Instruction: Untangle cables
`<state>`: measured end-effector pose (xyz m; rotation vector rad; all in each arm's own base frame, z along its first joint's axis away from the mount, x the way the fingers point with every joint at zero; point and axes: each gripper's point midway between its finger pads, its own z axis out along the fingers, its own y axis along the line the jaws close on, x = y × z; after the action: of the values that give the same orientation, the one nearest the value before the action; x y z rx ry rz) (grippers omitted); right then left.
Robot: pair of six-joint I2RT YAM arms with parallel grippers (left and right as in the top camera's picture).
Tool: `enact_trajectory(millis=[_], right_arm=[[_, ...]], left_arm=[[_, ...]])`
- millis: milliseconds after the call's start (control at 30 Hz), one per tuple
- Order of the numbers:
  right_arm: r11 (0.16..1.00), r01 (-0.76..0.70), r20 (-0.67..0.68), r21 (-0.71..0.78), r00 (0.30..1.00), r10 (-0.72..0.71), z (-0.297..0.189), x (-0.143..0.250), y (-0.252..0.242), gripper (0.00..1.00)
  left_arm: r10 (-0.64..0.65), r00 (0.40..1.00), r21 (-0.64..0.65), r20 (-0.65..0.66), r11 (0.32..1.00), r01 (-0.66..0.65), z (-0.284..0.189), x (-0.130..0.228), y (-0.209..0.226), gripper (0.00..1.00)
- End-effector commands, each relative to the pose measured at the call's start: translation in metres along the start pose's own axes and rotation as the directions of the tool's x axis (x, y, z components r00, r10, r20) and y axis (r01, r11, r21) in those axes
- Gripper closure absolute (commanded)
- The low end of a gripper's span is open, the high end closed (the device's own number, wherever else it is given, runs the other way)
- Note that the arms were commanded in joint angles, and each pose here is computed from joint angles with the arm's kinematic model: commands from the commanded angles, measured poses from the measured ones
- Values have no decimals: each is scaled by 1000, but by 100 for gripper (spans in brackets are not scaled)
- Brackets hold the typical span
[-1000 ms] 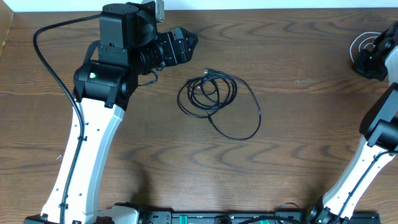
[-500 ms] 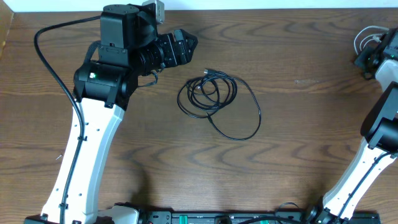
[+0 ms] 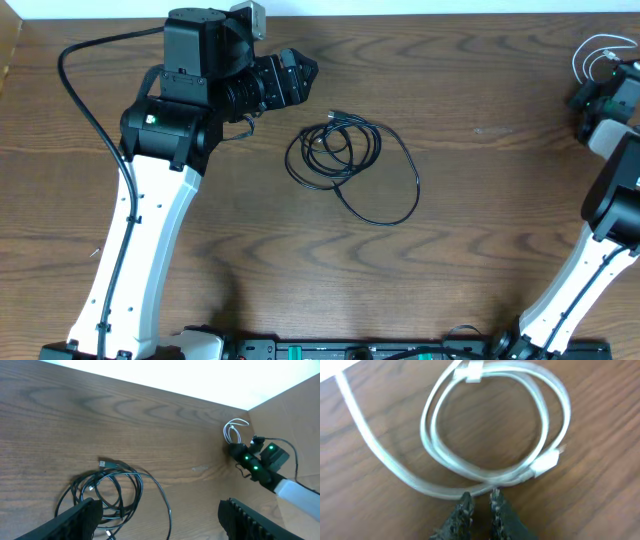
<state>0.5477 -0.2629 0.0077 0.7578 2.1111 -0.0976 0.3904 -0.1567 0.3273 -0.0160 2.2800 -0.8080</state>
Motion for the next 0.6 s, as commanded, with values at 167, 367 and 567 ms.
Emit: enact_trajectory(millis=[167, 367, 567], right_arm=[[986, 32, -39, -163, 998, -39, -93, -53, 45, 84], [946, 61, -75, -319, 993, -89, -177, -72, 87, 80], [842, 28, -181, -539, 972, -149, -223, -44, 146, 58]], left_arm=[[-13, 1000, -17, 0, 1000, 13, 2, -1, 5, 20], [43, 998, -39, -39, 998, -45, 7, 8, 12, 19], [4, 994, -256, -108, 966, -32, 10, 26, 58, 18]])
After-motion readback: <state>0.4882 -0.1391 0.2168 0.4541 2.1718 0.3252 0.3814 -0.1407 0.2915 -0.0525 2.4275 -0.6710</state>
